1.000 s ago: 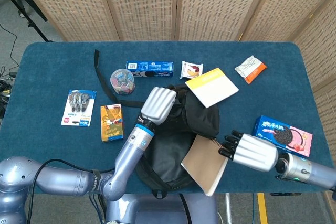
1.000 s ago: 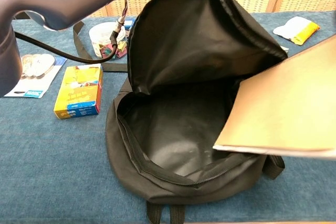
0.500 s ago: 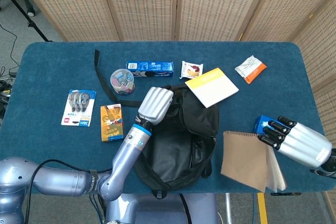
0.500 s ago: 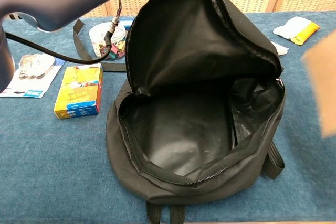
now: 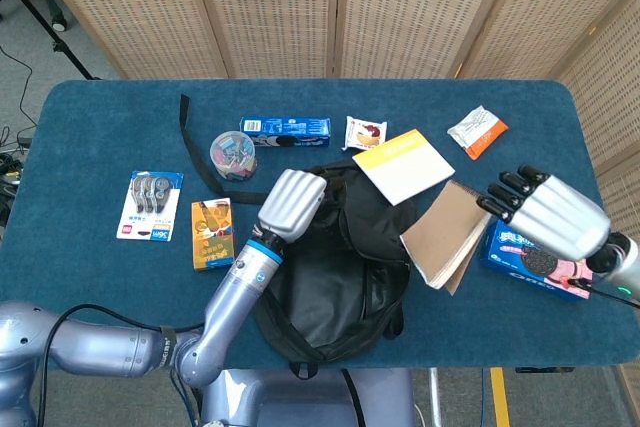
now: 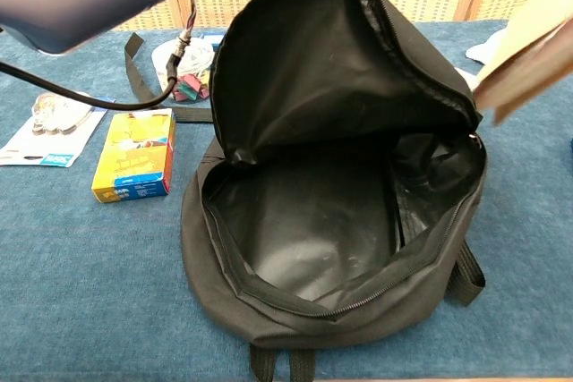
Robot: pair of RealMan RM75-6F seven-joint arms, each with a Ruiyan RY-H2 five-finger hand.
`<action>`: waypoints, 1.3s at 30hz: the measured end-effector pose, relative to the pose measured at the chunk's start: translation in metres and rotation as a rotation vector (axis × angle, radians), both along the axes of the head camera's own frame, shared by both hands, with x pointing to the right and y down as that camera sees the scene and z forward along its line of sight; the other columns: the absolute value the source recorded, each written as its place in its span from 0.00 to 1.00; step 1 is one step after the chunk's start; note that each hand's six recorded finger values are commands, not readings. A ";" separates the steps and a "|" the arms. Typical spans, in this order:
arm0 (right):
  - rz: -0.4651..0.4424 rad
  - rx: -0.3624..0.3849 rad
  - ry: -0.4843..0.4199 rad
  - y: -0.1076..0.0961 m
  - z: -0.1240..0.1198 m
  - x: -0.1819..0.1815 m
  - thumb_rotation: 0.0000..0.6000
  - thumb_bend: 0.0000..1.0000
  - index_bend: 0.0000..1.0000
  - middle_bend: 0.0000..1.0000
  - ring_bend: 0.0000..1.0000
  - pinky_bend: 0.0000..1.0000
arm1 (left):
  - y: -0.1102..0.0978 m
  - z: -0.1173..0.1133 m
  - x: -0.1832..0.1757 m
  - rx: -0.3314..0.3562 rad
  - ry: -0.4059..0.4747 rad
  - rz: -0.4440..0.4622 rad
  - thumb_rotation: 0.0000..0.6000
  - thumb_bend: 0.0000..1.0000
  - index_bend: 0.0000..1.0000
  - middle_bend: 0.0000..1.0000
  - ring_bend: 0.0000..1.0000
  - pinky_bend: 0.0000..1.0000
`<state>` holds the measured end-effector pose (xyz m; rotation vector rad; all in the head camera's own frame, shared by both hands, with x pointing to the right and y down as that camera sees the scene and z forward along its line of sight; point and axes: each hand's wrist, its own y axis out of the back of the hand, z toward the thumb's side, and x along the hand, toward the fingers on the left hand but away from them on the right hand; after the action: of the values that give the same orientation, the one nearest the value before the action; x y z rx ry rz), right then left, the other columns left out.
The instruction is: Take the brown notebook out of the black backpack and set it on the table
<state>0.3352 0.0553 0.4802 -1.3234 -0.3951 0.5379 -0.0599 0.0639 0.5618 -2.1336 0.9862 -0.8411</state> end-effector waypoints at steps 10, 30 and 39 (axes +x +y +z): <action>0.261 -0.003 -0.015 -0.049 0.062 -0.028 1.00 0.85 0.66 0.65 0.56 0.69 | 0.003 -0.008 -0.002 -0.002 0.016 0.014 1.00 0.55 0.75 0.57 0.41 0.57; 0.489 0.195 0.593 -0.056 0.034 0.071 1.00 0.04 0.05 0.00 0.00 0.00 | 0.024 -0.024 0.011 -0.038 0.102 0.068 1.00 0.43 0.75 0.55 0.41 0.56; 0.614 0.187 0.485 -0.021 -0.011 0.117 1.00 0.00 0.05 0.00 0.00 0.00 | 0.043 -0.038 -0.001 -0.110 0.148 0.129 1.00 0.00 0.02 0.00 0.00 0.28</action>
<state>0.4522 0.0345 0.4687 -0.8364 -0.4310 1.2727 -0.0613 0.1072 0.5239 -2.3544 0.8812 -0.6966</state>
